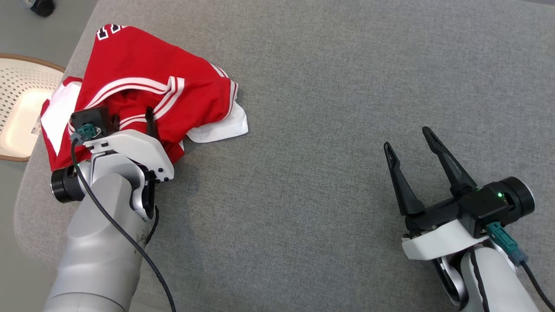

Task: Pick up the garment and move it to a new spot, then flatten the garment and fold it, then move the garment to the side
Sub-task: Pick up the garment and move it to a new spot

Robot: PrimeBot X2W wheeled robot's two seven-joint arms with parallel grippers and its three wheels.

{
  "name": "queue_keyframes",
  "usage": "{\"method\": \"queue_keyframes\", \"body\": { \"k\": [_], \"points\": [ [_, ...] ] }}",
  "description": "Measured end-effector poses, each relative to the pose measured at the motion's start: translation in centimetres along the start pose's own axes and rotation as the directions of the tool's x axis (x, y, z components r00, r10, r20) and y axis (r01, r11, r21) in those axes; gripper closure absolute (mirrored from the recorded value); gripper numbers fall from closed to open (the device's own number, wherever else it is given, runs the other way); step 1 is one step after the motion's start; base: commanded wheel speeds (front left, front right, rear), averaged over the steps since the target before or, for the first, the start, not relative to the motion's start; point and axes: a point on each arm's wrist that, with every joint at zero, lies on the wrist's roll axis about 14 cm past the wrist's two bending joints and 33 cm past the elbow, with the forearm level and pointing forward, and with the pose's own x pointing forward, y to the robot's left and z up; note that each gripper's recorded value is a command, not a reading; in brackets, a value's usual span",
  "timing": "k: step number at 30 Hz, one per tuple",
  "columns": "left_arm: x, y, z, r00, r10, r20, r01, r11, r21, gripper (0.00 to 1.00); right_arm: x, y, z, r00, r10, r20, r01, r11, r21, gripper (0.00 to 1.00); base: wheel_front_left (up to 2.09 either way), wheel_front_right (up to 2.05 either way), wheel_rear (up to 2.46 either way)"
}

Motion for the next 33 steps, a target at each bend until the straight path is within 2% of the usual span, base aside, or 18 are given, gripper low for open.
{"method": "queue_keyframes", "body": {
  "k": [7, 8, 9, 14, 21, 28, 33],
  "points": [
    [0.3, 0.2, -0.6, 0.999, 0.005, -0.047, -0.003, 0.999, 0.034, 0.0, 0.0, -0.1, 0.2, 1.0, -0.003, 0.002, 0.003, 1.0, -0.003, 0.0, 0.0, 0.0, 0.0],
    [0.2, 0.1, -0.5, 0.999, -0.001, -0.036, 0.003, 0.999, 0.036, 0.18, 0.0, -0.1, 0.3, 1.0, -0.004, 0.004, 0.004, 1.0, -0.004, 0.0, 0.0, 0.0, 0.0],
    [0.2, 0.0, -0.6, 0.999, -0.007, -0.04, 0.008, 0.999, 0.042, 1.0, 0.0, -0.2, 0.4, 1.0, -0.006, 0.006, 0.006, 1.0, -0.005, 0.0, 0.0, 0.0, 0.0],
    [0.0, -0.2, 1.2, 0.998, -0.026, 0.053, 0.024, 0.999, 0.048, 1.0, -0.2, -0.3, 1.2, 1.0, -0.018, 0.018, 0.018, 1.0, -0.007, 0.0, 0.0, 0.0, 0.0],
    [-0.8, 1.1, 8.1, 0.961, 0.004, 0.276, 0.023, 0.995, -0.095, 1.0, -1.1, -0.7, 2.6, 0.998, -0.05, 0.039, 0.05, 0.999, 0.005, 0.0, 0.0, 0.0, 0.0],
    [-4.1, 1.9, 14.8, 0.867, -0.001, 0.499, 0.094, 0.982, -0.163, 1.0, -2.7, -1.4, 4.7, 0.993, -0.098, 0.071, 0.098, 0.995, 0.014, 0.0, 0.0, 0.0, 0.0],
    [-7.7, 0.5, 19.5, 0.761, -0.053, 0.647, 0.195, 0.969, -0.15, 1.0, -4.6, -2.5, 6.2, 0.983, -0.156, 0.095, 0.153, 0.987, 0.037, 0.0, 0.0, 0.0, 0.0]
  ]
}}
